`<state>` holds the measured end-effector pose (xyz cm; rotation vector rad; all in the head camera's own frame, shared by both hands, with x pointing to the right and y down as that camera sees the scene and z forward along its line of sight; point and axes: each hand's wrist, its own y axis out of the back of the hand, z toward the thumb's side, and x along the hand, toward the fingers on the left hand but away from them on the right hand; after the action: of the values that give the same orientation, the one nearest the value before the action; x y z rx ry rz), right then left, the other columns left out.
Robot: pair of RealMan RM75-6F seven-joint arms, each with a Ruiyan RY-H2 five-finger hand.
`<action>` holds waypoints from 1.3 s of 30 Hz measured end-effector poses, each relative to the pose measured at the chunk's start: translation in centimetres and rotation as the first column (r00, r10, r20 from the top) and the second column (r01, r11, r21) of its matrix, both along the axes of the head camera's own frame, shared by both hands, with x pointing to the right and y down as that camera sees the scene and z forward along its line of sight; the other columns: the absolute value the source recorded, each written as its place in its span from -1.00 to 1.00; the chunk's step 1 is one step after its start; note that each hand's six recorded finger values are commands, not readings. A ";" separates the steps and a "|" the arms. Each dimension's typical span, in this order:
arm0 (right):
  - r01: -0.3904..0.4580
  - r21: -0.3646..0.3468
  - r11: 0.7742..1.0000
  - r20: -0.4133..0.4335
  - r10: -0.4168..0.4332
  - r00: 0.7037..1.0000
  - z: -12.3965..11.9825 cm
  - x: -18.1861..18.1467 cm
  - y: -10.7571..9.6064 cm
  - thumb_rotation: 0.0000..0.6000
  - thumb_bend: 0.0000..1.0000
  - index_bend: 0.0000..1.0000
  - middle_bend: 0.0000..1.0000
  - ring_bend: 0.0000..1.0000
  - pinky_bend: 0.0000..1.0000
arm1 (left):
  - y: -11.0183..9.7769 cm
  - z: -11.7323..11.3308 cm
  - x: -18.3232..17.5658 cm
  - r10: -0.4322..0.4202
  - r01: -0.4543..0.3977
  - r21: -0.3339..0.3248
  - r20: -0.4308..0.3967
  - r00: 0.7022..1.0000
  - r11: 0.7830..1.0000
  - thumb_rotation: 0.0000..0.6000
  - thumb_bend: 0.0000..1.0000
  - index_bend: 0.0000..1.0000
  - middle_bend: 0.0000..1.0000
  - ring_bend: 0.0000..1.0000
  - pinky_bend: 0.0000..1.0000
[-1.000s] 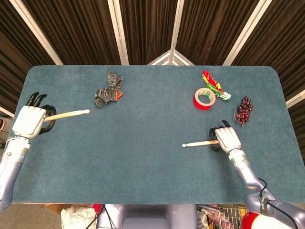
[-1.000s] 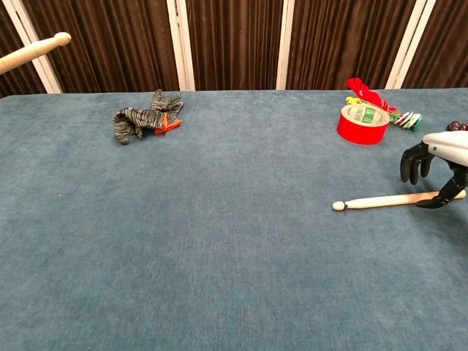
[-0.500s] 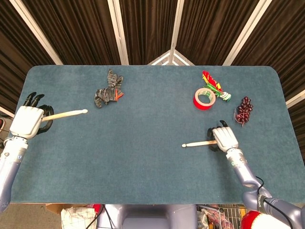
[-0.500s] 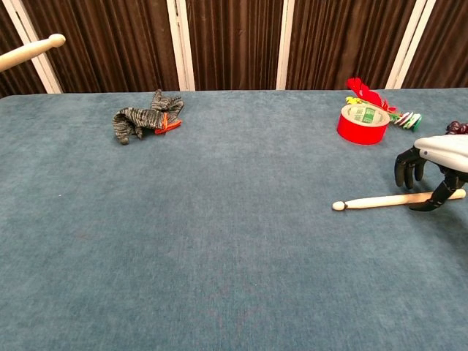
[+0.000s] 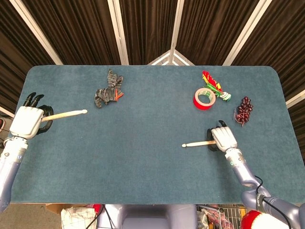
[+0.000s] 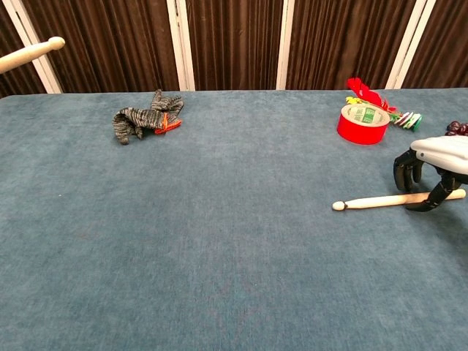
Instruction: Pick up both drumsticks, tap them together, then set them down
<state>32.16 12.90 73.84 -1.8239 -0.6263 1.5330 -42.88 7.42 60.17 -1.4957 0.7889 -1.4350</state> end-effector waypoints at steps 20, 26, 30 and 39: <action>0.004 0.006 1.000 -0.001 -0.004 1.000 0.1 -0.4 -0.3 1.00 -0.35 0.13 0.08 -0.12 -0.81 | 0.0 0.0 -0.4 -0.008 0.008 0.008 0.008 1.000 1.000 1.00 0.09 0.18 0.12 -0.77 -0.88; 0.006 0.007 1.000 -0.003 -0.006 1.000 0.1 -0.5 -0.3 1.00 -0.33 0.14 0.08 -0.11 -0.81 | 0.0 0.0 -0.5 -0.010 0.010 0.011 0.010 1.000 1.000 1.00 0.09 0.18 0.12 -0.77 -0.88; 0.008 0.006 1.000 -0.006 -0.008 1.000 0.2 -0.5 -0.3 1.00 -0.33 0.14 0.08 -0.11 -0.81 | 0.0 0.0 -0.5 -0.010 0.010 0.012 0.011 1.000 1.000 1.00 0.09 0.18 0.12 -0.77 -0.88; 0.012 -0.002 1.000 -0.010 -0.012 1.000 0.4 -0.7 -0.1 1.00 -0.33 0.14 0.08 -0.09 -0.81 | 0.0 -0.1 -0.8 -0.015 0.015 0.017 0.020 1.000 1.000 1.00 0.09 0.18 0.12 -0.77 -0.88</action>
<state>31.48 12.78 74.26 -1.8169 -0.6087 1.5347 -43.69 7.43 60.07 -1.4629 0.8000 -1.4490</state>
